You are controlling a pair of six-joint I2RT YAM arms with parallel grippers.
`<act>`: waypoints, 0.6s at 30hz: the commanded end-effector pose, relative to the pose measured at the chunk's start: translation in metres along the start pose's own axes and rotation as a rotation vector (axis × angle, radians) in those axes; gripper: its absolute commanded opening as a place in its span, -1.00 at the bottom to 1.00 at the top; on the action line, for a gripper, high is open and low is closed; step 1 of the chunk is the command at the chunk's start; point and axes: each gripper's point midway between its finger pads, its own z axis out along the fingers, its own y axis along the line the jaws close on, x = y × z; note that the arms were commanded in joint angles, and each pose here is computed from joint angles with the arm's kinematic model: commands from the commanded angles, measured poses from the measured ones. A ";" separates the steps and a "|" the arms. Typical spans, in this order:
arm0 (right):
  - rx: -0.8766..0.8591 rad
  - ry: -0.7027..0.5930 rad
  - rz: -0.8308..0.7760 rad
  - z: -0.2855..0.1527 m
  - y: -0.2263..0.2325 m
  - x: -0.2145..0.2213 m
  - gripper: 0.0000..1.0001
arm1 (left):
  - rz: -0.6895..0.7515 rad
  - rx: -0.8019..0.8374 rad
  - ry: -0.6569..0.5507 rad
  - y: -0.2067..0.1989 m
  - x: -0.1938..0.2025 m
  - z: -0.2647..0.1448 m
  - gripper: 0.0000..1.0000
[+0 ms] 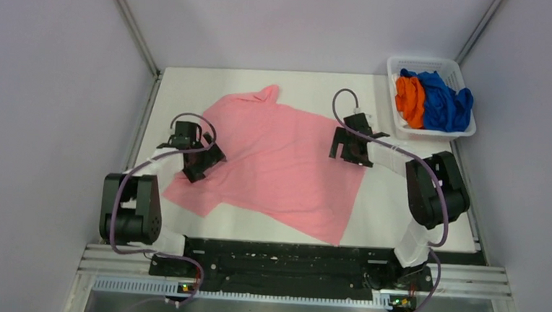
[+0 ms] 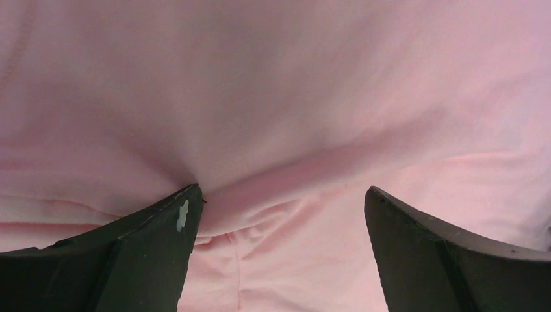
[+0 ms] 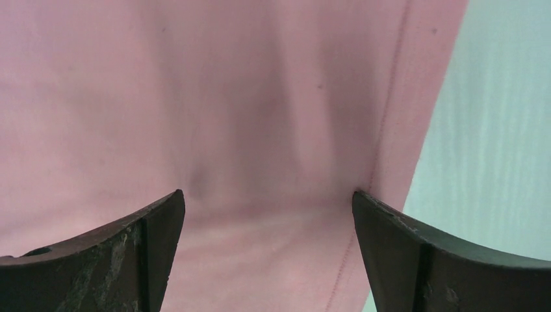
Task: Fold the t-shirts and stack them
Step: Flatten out the tshirt
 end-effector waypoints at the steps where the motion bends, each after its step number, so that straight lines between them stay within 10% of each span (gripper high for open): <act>1: 0.098 0.061 0.005 0.000 -0.045 0.017 0.97 | 0.004 -0.126 0.238 0.033 0.090 -0.034 0.98; 7: 0.144 0.000 0.043 0.001 -0.072 -0.022 0.97 | 0.182 0.067 0.263 -0.019 0.093 -0.072 0.98; 13: -0.078 -0.169 0.048 -0.025 -0.017 -0.098 0.97 | 0.230 0.268 -0.138 -0.116 -0.018 -0.071 0.98; 18: -0.137 -0.182 -0.013 -0.032 0.010 -0.089 0.97 | 0.358 0.313 -0.177 -0.186 -0.078 -0.015 0.96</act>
